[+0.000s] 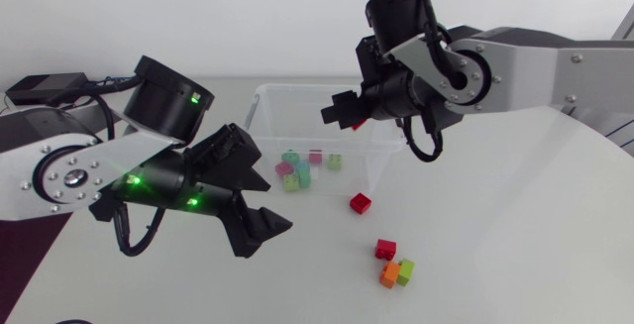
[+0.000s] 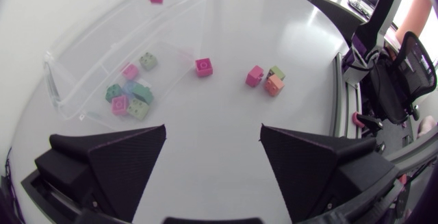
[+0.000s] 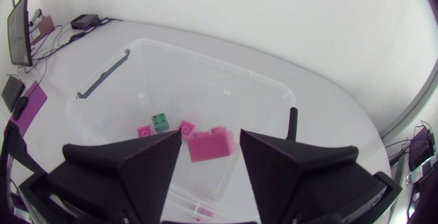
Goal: Pick up the duplo bricks and place them in the container
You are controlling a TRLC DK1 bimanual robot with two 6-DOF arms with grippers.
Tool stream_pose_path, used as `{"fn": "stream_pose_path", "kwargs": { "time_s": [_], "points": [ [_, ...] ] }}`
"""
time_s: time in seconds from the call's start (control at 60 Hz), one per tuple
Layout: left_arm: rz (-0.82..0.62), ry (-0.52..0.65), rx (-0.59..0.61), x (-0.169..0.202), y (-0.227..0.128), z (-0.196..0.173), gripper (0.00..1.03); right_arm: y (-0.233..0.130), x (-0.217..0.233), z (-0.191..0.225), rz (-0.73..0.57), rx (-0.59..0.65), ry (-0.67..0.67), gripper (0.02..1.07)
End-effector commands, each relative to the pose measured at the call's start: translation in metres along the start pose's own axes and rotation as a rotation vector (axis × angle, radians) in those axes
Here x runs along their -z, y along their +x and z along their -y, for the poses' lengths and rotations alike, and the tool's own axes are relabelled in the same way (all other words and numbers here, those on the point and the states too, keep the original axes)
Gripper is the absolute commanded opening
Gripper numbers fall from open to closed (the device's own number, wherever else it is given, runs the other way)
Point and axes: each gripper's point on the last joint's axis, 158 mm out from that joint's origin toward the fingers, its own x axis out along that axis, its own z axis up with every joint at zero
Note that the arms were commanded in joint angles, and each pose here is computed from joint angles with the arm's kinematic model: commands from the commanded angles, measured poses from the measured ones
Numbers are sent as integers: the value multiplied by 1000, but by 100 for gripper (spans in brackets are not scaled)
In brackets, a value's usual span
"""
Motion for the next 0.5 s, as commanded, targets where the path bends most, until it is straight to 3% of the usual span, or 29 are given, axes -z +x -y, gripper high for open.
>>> {"fn": "stream_pose_path", "kwargs": {
  "time_s": [0.0, 0.1, 0.3, 0.483],
  "points": [
    [-50, 19, 34, 18, 7, 9, 96, -20, -37, 2, 98, -8, 4, 103],
    [-92, 54, 64, 33, 10, 19, 96, -60, -40, 5, 136, -43, -6, 103],
    [-143, 91, 109, 45, 23, 32, 96, -116, 39, -9, 23, -249, -65, 102],
    [-210, 103, 153, 63, 39, 42, 93, -136, 136, -13, -244, -345, -244, 102]
  ]
}}
